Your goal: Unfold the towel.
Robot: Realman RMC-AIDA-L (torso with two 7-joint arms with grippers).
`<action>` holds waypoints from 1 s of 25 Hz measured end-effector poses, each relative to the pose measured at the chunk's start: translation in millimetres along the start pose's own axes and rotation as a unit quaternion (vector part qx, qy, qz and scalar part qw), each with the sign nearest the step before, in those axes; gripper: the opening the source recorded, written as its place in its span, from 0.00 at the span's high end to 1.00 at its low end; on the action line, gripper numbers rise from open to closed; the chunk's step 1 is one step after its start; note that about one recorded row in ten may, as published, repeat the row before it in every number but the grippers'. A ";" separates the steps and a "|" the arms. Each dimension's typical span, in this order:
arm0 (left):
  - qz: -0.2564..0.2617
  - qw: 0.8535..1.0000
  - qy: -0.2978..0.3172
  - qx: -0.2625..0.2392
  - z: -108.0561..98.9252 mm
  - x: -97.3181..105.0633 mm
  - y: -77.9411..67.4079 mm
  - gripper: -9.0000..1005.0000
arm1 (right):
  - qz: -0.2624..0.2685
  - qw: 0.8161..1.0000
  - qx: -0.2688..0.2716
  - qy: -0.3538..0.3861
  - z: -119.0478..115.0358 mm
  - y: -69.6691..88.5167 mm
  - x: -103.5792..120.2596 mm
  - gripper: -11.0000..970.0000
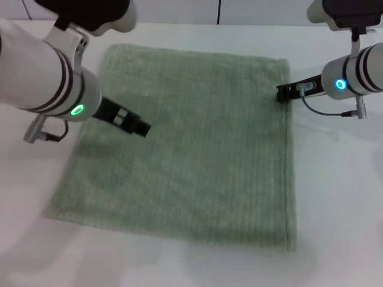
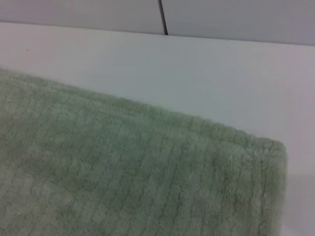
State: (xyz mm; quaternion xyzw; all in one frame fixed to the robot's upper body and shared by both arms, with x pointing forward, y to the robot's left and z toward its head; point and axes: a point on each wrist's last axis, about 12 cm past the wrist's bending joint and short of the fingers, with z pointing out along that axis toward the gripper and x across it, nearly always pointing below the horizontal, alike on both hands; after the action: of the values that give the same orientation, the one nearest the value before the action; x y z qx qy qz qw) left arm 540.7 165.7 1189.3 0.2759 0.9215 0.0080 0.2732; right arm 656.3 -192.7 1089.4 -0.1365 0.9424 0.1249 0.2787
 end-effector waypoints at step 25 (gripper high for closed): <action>-0.084 0.765 -0.579 -0.269 51.8 109.4 91.1 0.18 | -0.164 0.800 0.161 -0.555 -119.5 32.9 14.6 0.99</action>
State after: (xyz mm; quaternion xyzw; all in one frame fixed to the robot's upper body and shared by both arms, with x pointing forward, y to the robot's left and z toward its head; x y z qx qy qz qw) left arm 536.6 292.0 1105.7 0.0647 0.5679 0.0714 0.8174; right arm 575.0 -202.0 1183.7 -0.1500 0.5965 -0.0216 0.7882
